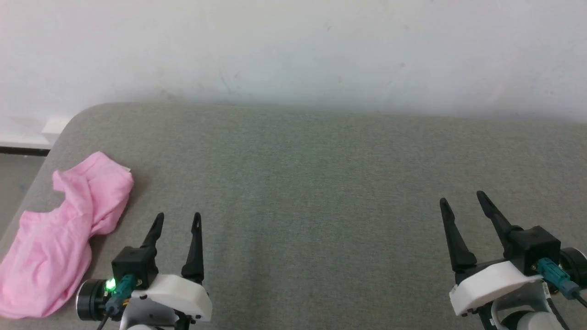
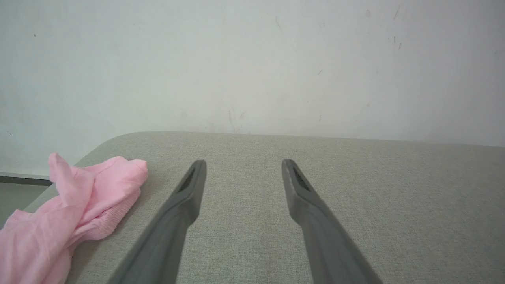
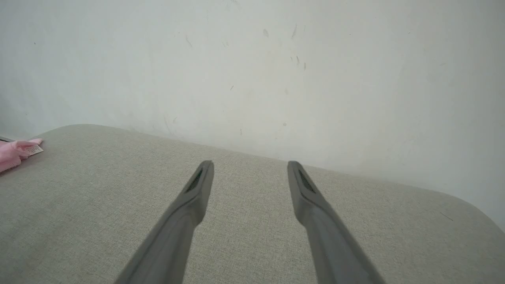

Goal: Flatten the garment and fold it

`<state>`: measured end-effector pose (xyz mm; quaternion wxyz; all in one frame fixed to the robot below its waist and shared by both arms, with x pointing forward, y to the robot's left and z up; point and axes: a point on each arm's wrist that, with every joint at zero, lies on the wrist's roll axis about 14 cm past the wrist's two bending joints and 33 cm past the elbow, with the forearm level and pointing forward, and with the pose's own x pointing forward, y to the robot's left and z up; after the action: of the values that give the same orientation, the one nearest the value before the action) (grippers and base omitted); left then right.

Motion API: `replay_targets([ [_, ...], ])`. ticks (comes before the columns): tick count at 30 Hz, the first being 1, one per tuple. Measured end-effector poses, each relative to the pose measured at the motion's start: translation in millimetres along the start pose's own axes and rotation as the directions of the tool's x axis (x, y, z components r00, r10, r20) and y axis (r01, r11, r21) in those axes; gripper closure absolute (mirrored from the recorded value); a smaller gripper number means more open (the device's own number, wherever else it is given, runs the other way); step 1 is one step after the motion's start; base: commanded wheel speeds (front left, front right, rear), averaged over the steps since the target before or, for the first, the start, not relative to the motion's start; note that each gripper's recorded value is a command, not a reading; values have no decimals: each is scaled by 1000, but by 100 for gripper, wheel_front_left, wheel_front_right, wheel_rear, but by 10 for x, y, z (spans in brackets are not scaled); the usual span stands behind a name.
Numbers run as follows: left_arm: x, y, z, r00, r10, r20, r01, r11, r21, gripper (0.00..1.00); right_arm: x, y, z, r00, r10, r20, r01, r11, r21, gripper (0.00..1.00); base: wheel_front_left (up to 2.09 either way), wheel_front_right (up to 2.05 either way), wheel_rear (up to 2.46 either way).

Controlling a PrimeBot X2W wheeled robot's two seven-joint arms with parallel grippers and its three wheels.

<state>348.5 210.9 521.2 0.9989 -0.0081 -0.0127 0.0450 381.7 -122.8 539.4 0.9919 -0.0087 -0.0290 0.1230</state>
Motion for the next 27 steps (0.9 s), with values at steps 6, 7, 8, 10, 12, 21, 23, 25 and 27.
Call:
replay_targets([
  [6, -60, 154, 11, 999, 45, 8, -45, 999, -13, 0, 70, 142, 34, 999, 45, 12, -45, 999, 2, 0, 0, 0, 0],
  [7, -73, 184, 11, 999, 54, 8, -53, 998, -16, 0, 81, 170, 33, 998, 54, 11, -54, 999, 3, 0, 0, 0, 0],
  [8, -87, 213, 14, 998, 62, 11, -62, 998, -17, 0, 90, 202, 31, 998, 64, 11, -64, 998, 4, 0, 0, 0, 0],
  [10, -119, 280, 16, 997, 82, 13, -82, 996, -17, 0, 111, 273, 23, 996, 86, 9, -86, 996, 6, 0, 0, 0, 0],
  [12, -152, 347, 21, 995, 103, 18, -103, 994, -23, 0, 139, 345, 20, 994, 109, 6, -109, 994, 7, 0, 0, 0, 0],
  [21, -319, 663, 95, 978, 202, 49, -201, 979, -33, 0, 253, 672, 66, 977, 210, 22, -210, 978, 8, 0, 0, 0, 0],
  [23, -374, 743, 103, 972, 228, 53, -227, 973, -34, 0, 270, 762, 60, 971, 237, 19, -237, 971, 10, 0, 0, 0, 0],
  [25, -430, 815, 116, 966, 252, 60, -250, 968, -37, 0, 288, 856, 71, 964, 264, 21, -265, 964, 11, 0, 0, 0, 0],
  [27, -488, 888, 121, 959, 277, 62, -274, 961, -40, 0, 302, 951, 87, 956, 292, 26, -293, 956, 11, 0, 0, 0, 0],
])
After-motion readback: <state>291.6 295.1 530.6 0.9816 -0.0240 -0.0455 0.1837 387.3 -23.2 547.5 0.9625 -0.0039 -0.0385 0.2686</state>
